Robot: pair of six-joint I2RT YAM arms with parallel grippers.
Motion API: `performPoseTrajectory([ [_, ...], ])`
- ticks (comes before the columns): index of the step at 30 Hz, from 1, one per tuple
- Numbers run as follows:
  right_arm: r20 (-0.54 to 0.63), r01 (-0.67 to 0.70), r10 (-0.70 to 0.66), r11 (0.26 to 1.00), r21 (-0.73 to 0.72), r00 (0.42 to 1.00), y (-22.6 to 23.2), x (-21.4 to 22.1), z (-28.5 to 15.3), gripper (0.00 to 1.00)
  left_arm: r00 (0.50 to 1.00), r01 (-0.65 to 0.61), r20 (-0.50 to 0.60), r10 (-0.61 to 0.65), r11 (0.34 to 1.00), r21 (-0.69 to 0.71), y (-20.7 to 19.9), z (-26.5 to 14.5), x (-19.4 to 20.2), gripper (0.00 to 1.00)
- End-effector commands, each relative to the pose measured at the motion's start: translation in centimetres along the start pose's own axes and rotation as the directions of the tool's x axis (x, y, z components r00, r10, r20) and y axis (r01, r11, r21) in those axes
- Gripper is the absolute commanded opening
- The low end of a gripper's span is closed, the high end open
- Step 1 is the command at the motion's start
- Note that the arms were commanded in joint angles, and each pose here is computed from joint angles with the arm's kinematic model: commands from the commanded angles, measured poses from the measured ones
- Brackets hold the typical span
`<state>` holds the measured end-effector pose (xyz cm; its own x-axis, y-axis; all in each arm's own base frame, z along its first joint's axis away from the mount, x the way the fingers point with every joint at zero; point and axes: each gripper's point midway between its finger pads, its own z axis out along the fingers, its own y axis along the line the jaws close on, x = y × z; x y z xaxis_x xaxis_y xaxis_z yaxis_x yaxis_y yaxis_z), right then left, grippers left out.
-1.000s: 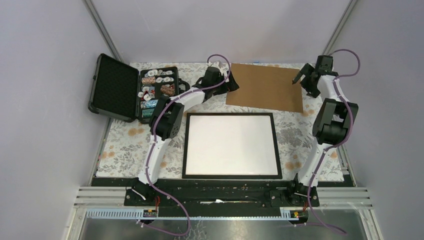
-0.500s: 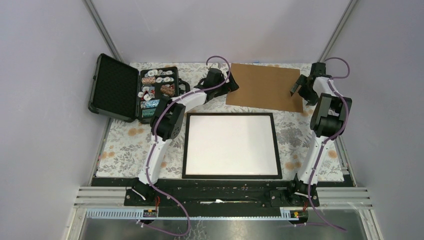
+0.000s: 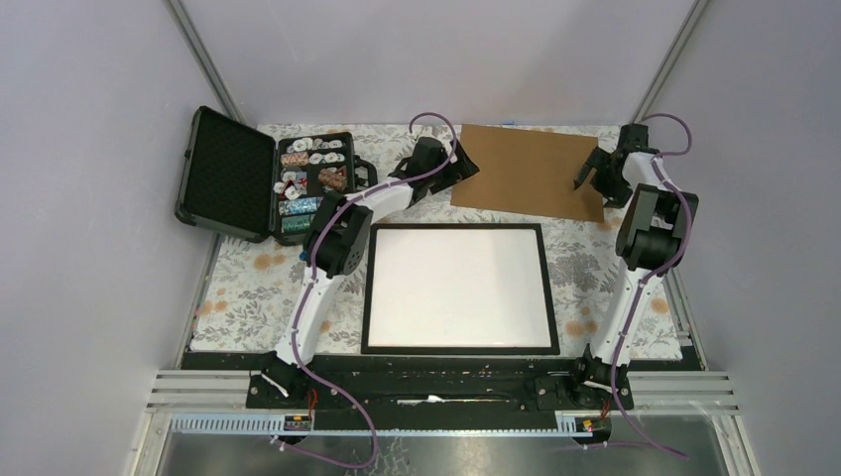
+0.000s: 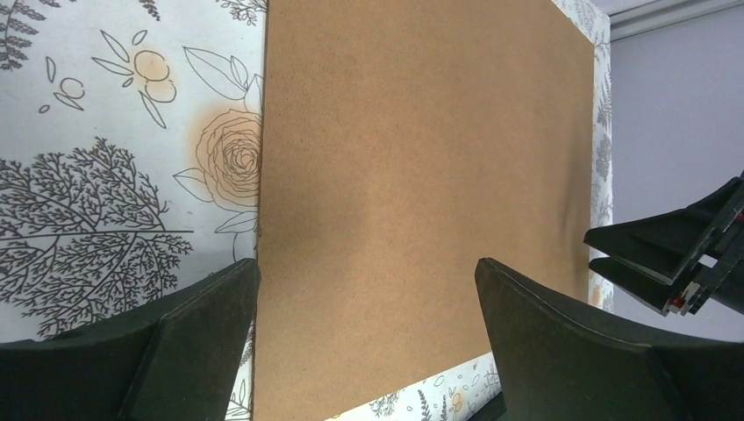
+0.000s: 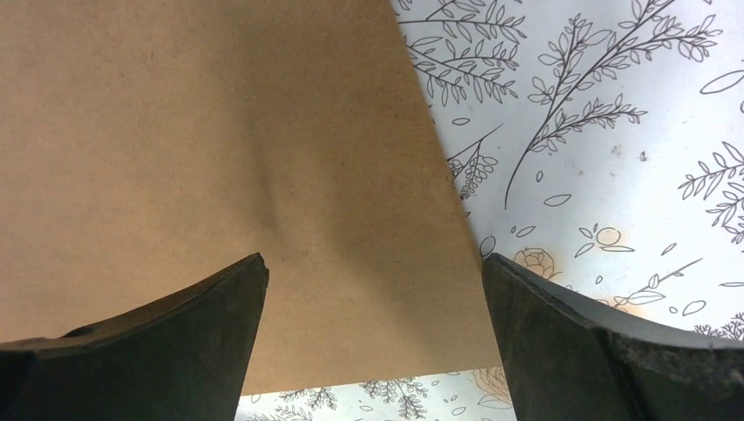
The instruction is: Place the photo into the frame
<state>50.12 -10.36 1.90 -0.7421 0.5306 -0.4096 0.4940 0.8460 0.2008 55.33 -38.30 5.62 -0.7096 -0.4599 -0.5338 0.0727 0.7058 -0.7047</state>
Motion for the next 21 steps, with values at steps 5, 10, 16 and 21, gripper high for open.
performPoseTrajectory([
  [5,-0.107,-0.059,0.028,0.954,-0.293,0.994,4.9,2.9,-0.7,1.0,0.986,0.045,-0.167,-0.003,0.967,0.252,-3.8,-0.4,3.5,0.98],
  [10,-0.115,-0.077,0.038,0.929,-0.362,0.993,6.0,3.3,-1.3,1.0,0.984,0.062,-0.18,0.014,0.91,0.409,-8.9,-3.5,2.1,0.98],
  [16,-0.127,-0.085,0.041,0.926,-0.367,0.991,6.0,3.7,-1.3,1.0,0.97,0.169,-0.236,-0.05,0.839,0.518,-13.3,-7.2,2.8,0.98],
  [21,-0.125,-0.081,0.038,0.931,-0.356,0.991,5.8,3.9,-1.3,1.0,0.977,0.142,-0.214,-0.024,0.819,0.556,-16.3,-9.3,3.1,0.99],
])
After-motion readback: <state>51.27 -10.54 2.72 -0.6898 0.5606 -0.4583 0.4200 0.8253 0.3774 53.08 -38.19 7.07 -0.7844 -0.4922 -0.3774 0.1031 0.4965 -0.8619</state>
